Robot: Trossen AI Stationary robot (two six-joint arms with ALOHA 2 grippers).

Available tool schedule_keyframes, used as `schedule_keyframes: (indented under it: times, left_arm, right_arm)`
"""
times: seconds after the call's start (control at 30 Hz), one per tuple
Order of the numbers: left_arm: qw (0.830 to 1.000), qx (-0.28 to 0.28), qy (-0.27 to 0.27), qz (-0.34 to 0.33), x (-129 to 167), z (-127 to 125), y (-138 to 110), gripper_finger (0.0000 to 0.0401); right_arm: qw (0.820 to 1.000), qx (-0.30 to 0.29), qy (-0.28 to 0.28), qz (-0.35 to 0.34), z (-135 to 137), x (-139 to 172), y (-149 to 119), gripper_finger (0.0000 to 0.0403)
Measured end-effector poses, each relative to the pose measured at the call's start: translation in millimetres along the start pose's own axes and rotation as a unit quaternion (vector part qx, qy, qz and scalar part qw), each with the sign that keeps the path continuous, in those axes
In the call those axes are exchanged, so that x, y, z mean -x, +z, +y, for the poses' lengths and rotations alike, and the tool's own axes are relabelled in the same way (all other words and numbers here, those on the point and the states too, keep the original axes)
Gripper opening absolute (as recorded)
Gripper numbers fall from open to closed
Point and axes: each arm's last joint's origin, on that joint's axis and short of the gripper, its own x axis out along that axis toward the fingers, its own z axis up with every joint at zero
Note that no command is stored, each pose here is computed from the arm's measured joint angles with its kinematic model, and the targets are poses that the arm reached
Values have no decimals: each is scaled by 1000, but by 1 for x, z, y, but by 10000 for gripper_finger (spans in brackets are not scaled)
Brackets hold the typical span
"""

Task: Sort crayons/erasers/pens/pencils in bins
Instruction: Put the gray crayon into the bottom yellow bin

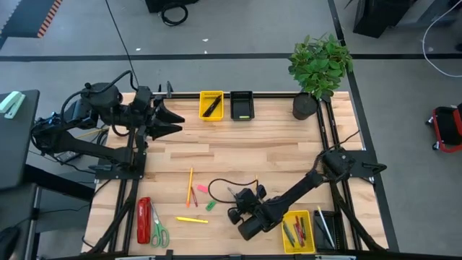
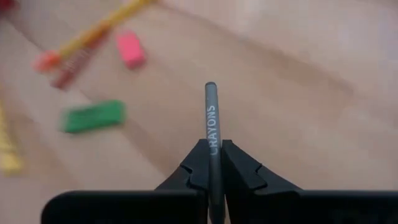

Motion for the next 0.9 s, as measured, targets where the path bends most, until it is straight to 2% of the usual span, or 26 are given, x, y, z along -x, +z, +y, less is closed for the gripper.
schedule_keyframes:
  times: [0.2,0.37,0.47,0.6,0.8,0.9]
  left_arm:
    - [1000,-13,-8,-19,8,-3,4,165]
    - [999,-22,-13,-30,17,-5,5,165]
    - [999,-25,-14,-37,23,-6,6,164]
    - [998,-32,-15,-44,28,-7,7,161]
    - [998,-33,-17,-54,36,-9,8,160]
    - [998,-37,-10,-57,37,-9,8,160]
  right_arm:
    - [999,-8,33,-8,0,46,43,28]
    - [994,-34,66,75,-13,98,62,28]
    - [989,-45,88,108,-19,132,57,31]
    - [979,-40,136,146,-27,182,37,35]
    - [966,-89,121,210,-54,236,-4,37]
    - [962,-76,92,247,-64,244,-22,37]
